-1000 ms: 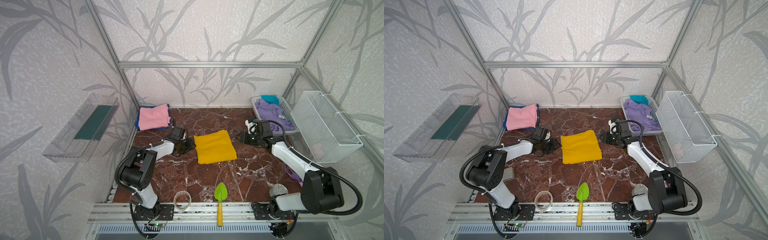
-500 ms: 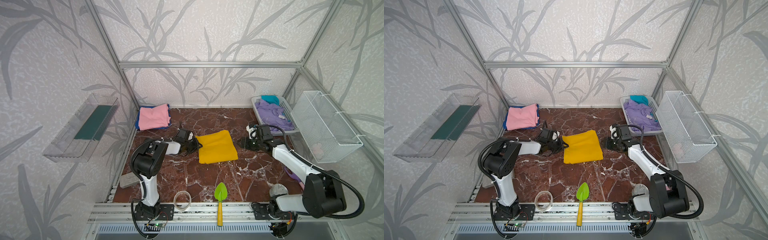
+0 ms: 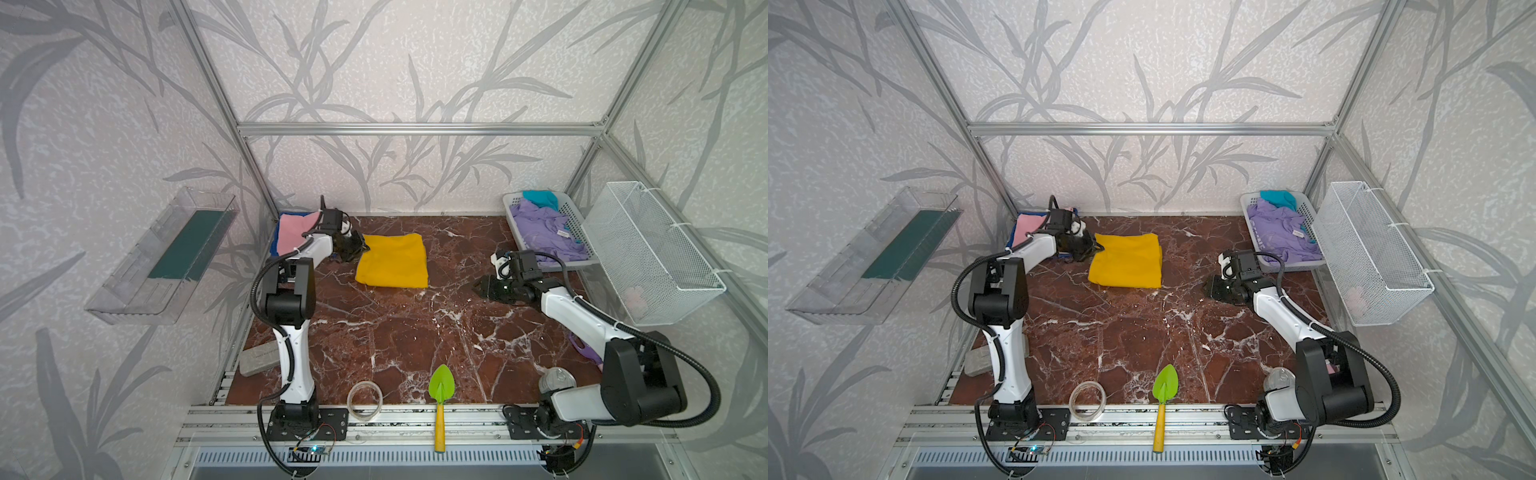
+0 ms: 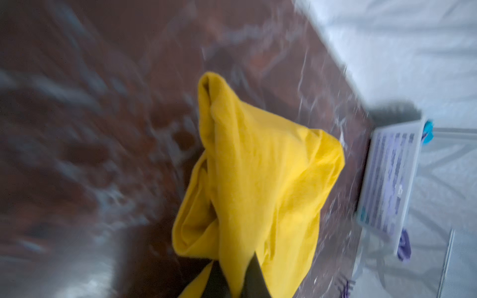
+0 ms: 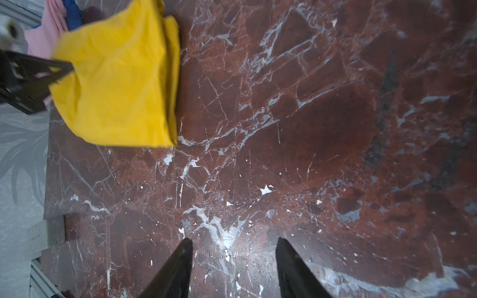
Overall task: Fold and stack the t-shirts
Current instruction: 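Lift the yellow bundle with the left gripper and carry it onto the pink cloth stack, then lower the yellow bundle onto the pink stack and open the left gripper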
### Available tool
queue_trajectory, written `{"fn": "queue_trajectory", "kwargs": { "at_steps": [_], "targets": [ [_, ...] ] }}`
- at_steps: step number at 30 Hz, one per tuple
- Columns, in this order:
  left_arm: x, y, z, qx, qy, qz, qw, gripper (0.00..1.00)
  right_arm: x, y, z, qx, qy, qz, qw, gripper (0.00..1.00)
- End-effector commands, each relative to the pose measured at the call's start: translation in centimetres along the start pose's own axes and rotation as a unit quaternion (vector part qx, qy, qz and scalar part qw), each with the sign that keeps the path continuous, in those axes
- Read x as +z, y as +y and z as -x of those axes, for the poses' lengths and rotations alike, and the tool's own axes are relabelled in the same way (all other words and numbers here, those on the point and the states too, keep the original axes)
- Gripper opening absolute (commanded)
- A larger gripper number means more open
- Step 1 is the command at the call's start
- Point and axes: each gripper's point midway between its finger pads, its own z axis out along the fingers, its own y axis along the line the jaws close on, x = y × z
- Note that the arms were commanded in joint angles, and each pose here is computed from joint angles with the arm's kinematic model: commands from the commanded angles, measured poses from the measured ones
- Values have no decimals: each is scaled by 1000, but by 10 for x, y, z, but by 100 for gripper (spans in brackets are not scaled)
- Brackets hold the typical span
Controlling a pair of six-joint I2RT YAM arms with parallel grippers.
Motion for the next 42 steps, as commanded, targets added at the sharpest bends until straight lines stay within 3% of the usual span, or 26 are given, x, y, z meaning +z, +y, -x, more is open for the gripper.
{"fn": "queue_trajectory", "kwargs": {
  "at_steps": [1, 8, 15, 20, 28, 32, 36, 42],
  "targets": [
    [-19, 9, 7, 60, 50, 68, 995, 0, 17, -2, -7, 13, 27, 15, 999, 52],
    [-44, 14, 73, 119, 8, 115, 986, 0, 48, -9, -19, 48, 50, 23, 997, 49],
    [-102, 24, 107, 130, -54, 125, 982, 0, 65, -11, -26, 50, 64, 10, 997, 47],
    [-158, 27, 129, 150, -111, 171, 967, 0, 91, -13, -43, 57, 100, 2, 993, 47],
    [-188, 15, 154, 181, -175, 199, 947, 0, 110, -7, -56, 49, 124, -1, 991, 46],
    [-198, 4, 160, 191, -196, 191, 943, 0, 112, -8, -57, 48, 124, -6, 991, 46],
    [-202, -19, 161, 182, -209, 138, 951, 0, 116, -11, -59, 52, 127, -9, 991, 45],
    [-229, -46, 171, 193, -255, 116, 940, 0, 120, -12, -64, 52, 132, -9, 990, 45]
  ]
}}
